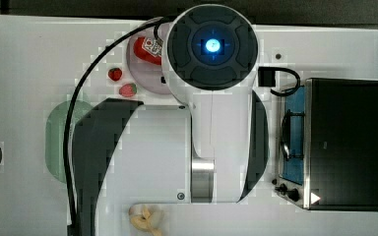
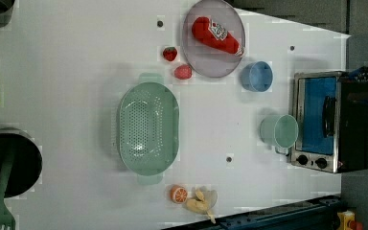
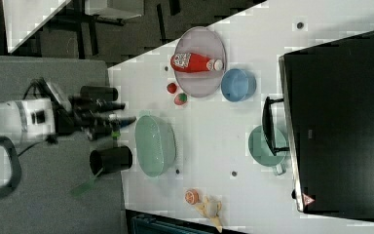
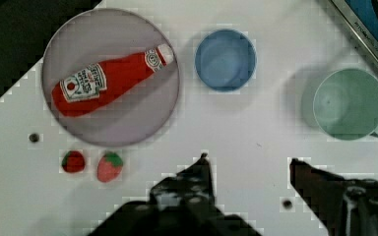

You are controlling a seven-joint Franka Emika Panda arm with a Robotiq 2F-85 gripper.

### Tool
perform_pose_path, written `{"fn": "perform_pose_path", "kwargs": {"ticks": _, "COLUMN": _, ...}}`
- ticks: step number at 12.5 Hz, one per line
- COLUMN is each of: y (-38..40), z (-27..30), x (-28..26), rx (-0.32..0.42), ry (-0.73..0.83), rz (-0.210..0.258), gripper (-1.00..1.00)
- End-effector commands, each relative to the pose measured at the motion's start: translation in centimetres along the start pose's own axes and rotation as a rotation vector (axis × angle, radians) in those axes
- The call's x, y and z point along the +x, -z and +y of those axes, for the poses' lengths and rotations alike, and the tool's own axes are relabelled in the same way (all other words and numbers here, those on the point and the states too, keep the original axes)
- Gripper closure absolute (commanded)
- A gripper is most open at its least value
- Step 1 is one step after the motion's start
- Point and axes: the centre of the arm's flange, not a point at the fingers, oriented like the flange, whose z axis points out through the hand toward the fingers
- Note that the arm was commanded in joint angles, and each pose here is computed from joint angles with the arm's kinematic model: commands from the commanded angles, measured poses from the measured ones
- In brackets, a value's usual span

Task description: Drag strainer left to right.

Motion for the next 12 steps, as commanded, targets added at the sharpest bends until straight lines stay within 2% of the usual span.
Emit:
{"fn": "perform_pose_path", "kwargs": {"ticks": 1, "y": 8.7, "z": 15.2, "x": -12.1, "rx": -0.001, "ry": -0.234, "rz": 0.006, "gripper": -0.59}}
{"fn": "perform_pose_path", "kwargs": {"ticks": 3, "y": 8.8, "z": 15.1, "x": -12.1, "rx": 0.003, "ry": -0.231, "rz": 0.012, "gripper": -1.00}}
{"fn": "perform_pose_path", "kwargs": {"ticks": 6, "y": 8.6, "z": 11.9, "x": -13.6, "rx": 0.020, "ry": -0.168, "rz": 0.048, "gripper": -1.00}}
{"fn": "perform_pose_path", "kwargs": {"ticks": 9, "y": 6.9, "z": 5.2, "x": -17.3, "rx": 0.009, "ry": -0.023, "rz": 0.109, "gripper": -1.00}}
{"fn": "perform_pose_path", "kwargs": {"ticks": 12, "y": 2.8, "z": -2.1, "x": -21.8, "rx": -0.024, "ry": 0.089, "rz": 0.138, "gripper": -1.00}}
